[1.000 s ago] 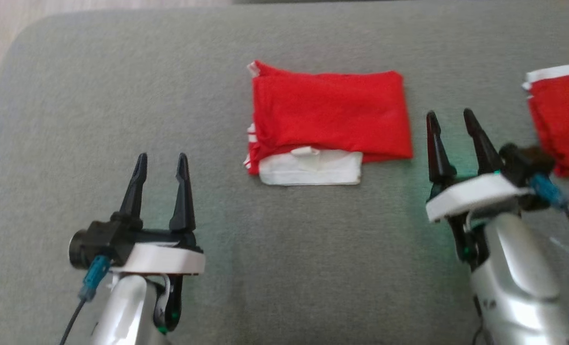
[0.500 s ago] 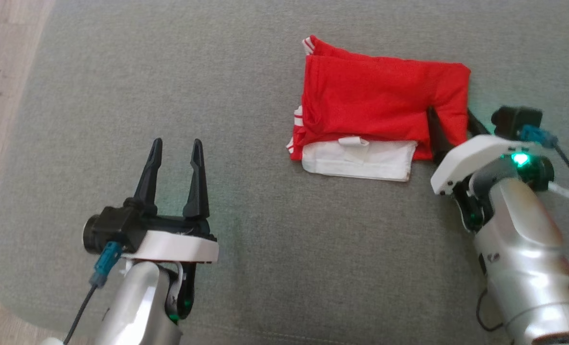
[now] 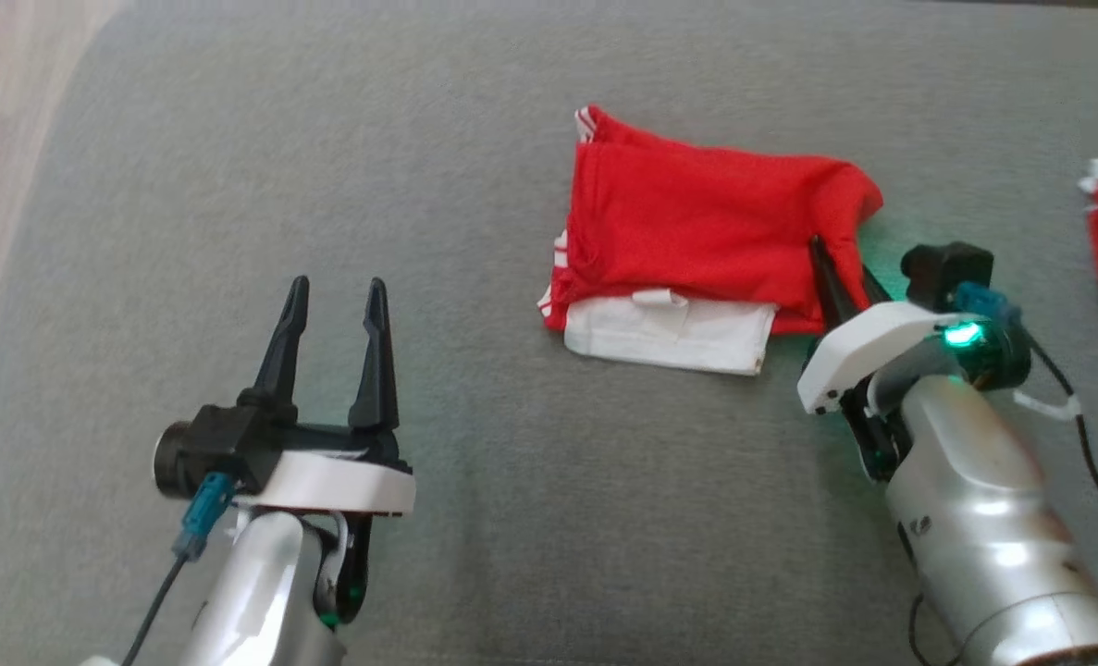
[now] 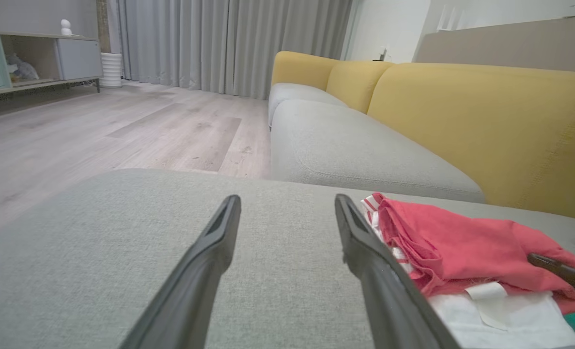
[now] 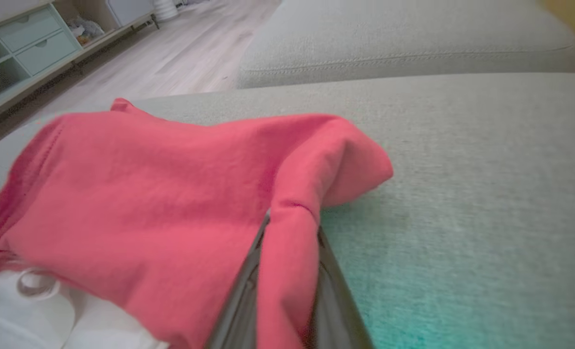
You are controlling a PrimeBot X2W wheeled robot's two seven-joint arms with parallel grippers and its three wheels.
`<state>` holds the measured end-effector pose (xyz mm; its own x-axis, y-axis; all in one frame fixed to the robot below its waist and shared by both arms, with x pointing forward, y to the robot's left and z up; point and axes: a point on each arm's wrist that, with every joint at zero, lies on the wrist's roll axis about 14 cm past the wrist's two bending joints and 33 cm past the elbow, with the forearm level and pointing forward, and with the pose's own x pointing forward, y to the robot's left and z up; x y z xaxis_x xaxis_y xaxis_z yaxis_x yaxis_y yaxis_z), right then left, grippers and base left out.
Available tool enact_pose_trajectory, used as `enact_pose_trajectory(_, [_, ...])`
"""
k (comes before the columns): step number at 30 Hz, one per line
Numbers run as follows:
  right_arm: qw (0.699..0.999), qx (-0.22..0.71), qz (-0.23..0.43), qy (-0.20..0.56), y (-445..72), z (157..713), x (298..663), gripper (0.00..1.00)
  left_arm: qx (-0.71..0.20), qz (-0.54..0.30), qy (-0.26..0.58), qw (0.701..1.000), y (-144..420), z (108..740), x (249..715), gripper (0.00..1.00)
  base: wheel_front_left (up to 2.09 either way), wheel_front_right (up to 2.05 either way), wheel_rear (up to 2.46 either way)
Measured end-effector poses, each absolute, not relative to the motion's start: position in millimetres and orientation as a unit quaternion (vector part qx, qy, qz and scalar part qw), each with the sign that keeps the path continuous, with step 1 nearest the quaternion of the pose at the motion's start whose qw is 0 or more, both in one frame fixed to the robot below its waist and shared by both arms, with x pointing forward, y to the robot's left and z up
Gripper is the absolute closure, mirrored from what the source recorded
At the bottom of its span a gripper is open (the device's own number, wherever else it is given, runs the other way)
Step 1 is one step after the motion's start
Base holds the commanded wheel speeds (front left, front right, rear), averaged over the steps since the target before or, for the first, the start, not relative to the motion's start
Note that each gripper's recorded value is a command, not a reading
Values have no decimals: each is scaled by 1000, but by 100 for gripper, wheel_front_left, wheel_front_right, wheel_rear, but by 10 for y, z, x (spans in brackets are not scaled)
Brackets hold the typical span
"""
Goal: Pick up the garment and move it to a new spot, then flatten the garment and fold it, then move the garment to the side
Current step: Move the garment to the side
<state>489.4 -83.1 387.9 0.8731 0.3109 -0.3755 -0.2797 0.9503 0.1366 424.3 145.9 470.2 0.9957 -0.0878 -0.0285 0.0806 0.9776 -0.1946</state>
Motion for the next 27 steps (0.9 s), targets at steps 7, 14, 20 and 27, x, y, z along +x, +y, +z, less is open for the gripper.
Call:
enact_pose_trajectory(7, [977,-14,140,160,-1121,4138,4764,100,-92,-84,1,992,1199,4845,4276,0,0,0,0])
enact_pose_trajectory(14, [978,-75,128,146,-1468,4280,4615,100,-98,-111,0,989,1001,4862,4247,0,0,0,0])
enact_pose_trajectory(20, [974,-150,89,148,-2128,4442,4613,100,-102,-140,-2,985,792,4865,4321,0,0,0,0])
enact_pose_trajectory(27, [953,-241,37,178,-2992,4537,4713,100,-104,-161,11,981,649,4712,4516,0,0,0,0])
